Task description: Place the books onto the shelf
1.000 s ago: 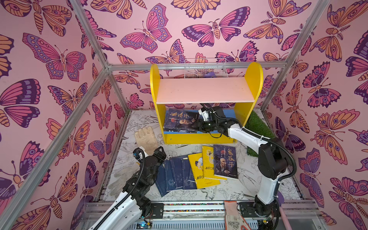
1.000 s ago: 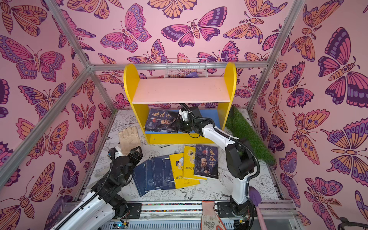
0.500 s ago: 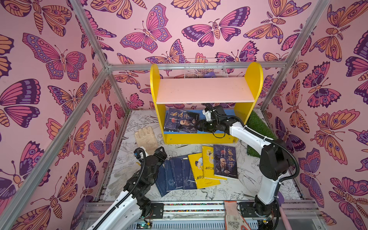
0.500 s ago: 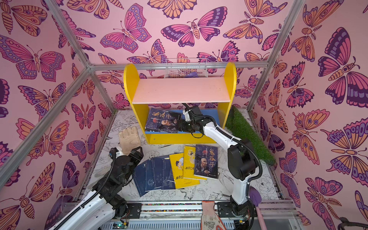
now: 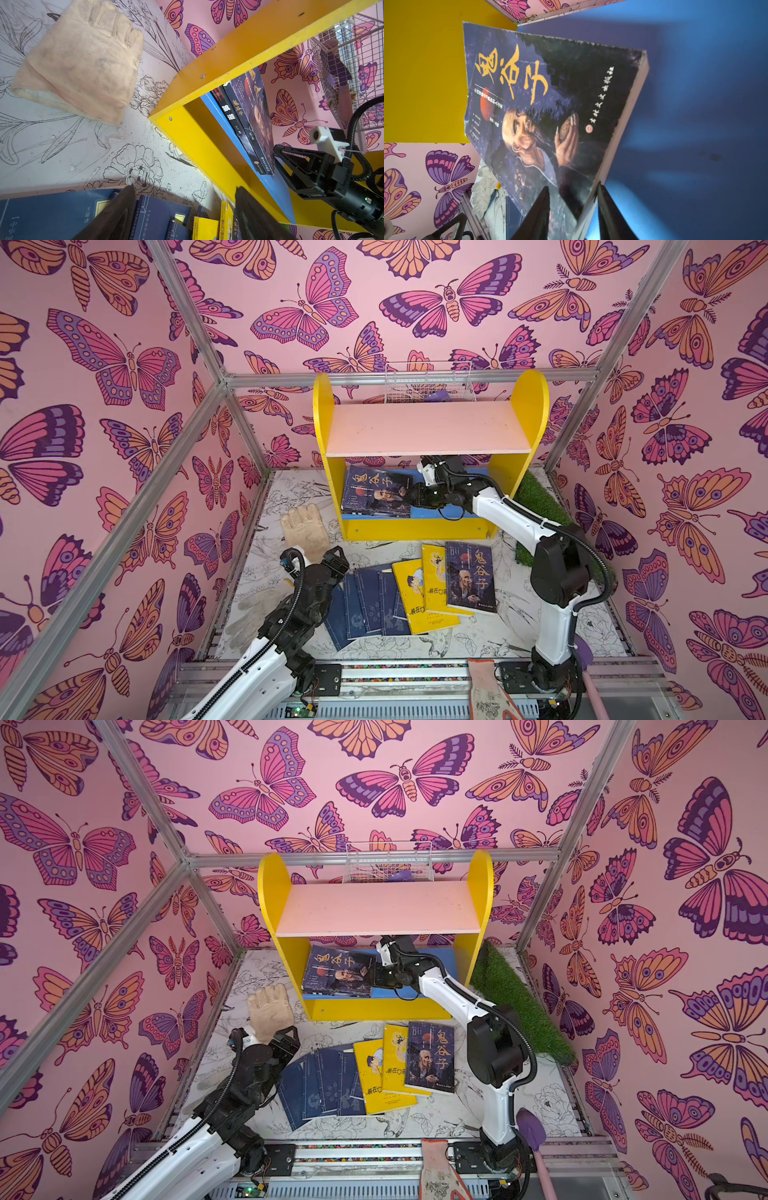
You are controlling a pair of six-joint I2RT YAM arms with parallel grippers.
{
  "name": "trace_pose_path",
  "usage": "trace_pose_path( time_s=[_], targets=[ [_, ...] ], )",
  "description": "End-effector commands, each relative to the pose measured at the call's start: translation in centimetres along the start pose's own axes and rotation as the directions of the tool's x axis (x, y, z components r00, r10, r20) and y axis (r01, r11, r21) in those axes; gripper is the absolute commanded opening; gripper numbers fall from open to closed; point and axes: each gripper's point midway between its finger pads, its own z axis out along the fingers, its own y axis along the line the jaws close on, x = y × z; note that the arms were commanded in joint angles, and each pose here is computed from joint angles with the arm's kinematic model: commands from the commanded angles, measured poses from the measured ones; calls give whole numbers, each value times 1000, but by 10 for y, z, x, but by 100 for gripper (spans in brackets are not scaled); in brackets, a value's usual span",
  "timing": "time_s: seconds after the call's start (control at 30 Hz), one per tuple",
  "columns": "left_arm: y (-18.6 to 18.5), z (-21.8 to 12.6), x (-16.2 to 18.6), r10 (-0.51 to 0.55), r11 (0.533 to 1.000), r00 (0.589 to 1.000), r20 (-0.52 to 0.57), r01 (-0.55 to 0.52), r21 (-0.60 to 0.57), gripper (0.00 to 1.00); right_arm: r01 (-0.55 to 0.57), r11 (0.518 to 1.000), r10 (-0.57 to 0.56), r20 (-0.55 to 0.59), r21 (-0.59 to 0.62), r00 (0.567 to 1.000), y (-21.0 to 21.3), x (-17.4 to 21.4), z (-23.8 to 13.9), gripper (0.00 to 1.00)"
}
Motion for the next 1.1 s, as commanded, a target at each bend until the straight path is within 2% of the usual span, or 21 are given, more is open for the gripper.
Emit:
trace_pose_path(
  time_s=[0.0, 0.17, 0.27, 0.37, 0.5, 0.63, 0.7, 0.77, 0.83, 0.9, 0.97, 1.07],
  targets=[
    [-1, 1, 1, -8, 1000, 1000, -7, 8, 3, 78, 66, 997, -66, -1, -43, 998, 13, -9, 4, 39],
    [-3, 4, 2, -8, 1000, 1000, -13, 9, 4, 78, 81, 996, -82, -18, -38, 996, 11, -7, 9, 40],
    [-3, 4, 2, -3, 1000, 1000, -13, 3, 4, 78, 98, 995, -98, 15, -22, 995, 12, -10, -1, 49],
    [-4, 4, 3, 11, 1000, 1000, -18, -11, 5, 78, 120, 992, -124, 125, 40, 984, 10, -23, -27, 58],
    [-7, 8, 9, 43, 999, 998, -51, -43, 5, 79, 142, 984, -166, 252, 111, 953, 12, -29, -77, 63],
    [-22, 15, 25, 130, 990, 983, -128, -123, 66, 78, 100, 973, -156, 276, 207, 949, -8, 0, -119, 65],
    [-37, 19, 37, 214, 973, 960, -183, -193, 124, 78, 15, 960, -95, 274, 279, 957, -36, 26, -132, 66],
    [-54, 23, 56, 342, 934, 908, -242, -299, 197, 78, -126, 943, 37, 278, 310, 960, -71, 59, -145, 69],
    [-72, 26, 78, 465, 876, 837, -287, -388, 286, 78, -241, 913, 145, 289, 331, 946, -103, 92, -154, 70],
    [-89, 25, 107, 579, 803, 745, -331, -450, 392, 78, -316, 867, 209, 293, 386, 933, -136, 126, -165, 72],
    [-101, 21, 139, 676, 723, 639, -369, -477, 499, 78, -379, 818, 282, 272, 432, 920, -168, 159, -173, 73],
    [-111, 14, 180, 759, 638, 511, -403, -464, 614, 79, -486, 760, 414, 255, 431, 874, -202, 198, -177, 74]
  ],
)
